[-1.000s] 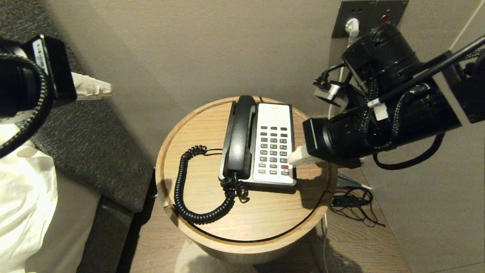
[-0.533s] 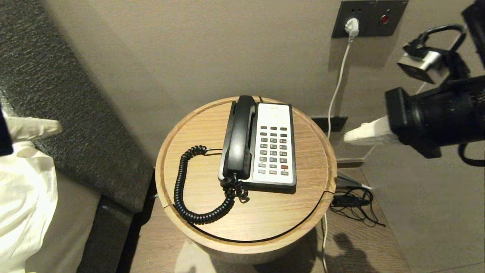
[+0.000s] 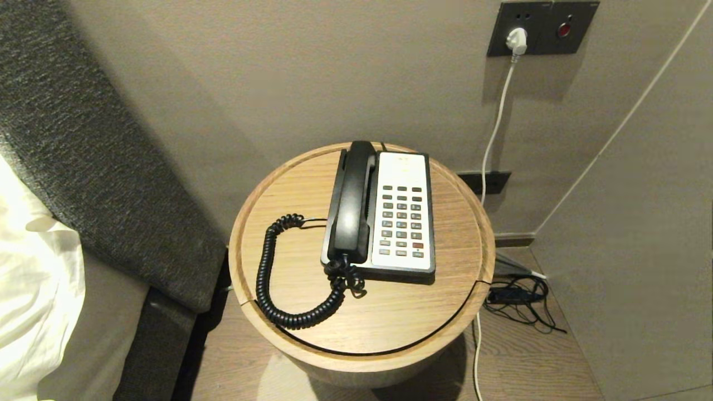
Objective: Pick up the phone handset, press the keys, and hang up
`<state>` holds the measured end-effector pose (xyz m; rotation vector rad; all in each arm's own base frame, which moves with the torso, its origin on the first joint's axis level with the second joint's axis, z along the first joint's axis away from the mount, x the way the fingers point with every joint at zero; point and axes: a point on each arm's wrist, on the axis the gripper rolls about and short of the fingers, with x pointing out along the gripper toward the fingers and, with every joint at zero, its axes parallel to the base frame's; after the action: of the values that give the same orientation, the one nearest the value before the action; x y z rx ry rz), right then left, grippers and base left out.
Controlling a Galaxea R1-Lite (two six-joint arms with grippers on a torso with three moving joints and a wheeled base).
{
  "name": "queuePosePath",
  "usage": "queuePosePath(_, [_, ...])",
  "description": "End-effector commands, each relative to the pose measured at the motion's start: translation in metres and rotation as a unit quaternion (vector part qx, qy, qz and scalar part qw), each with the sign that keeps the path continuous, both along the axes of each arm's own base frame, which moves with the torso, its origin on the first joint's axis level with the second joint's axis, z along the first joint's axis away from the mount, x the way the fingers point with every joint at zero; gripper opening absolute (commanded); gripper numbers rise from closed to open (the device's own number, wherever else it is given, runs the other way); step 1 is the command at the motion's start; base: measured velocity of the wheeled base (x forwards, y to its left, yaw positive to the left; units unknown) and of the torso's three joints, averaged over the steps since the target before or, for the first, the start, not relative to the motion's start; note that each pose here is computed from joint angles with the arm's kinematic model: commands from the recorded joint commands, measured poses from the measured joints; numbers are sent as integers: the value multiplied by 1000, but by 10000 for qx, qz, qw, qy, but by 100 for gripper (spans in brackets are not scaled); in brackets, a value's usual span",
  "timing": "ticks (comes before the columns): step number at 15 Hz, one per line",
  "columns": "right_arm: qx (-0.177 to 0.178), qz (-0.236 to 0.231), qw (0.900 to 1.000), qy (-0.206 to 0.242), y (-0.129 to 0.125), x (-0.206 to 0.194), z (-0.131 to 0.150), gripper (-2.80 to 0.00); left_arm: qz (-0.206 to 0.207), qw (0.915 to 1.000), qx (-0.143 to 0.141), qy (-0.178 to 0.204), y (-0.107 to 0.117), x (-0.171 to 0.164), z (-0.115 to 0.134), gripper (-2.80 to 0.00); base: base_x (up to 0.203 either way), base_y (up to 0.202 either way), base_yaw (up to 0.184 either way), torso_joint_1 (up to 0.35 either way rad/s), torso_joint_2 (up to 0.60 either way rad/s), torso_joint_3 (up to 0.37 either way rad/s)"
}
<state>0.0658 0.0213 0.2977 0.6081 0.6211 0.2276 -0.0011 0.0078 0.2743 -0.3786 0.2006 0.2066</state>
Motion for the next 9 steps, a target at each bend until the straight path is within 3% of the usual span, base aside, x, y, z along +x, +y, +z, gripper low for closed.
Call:
queuePosePath(1, [147,-240,9987,-434,-15,-55,-12,-280,238,9992,-55,-322,4,-32,-25,-280,0,0,0,0,0,0])
queuePosePath(4, [163,-457,9979,-419,-23,-98,-30,-280,571,9970,-64,-510,2,-51,-45,-280,0,0,0,0,0,0])
queuePosePath(9, [223,-607,9962,-579,-25,-133,-56,-280,185,9978,178,-612,-1,-65,-72,-280,0,0,0,0,0,0])
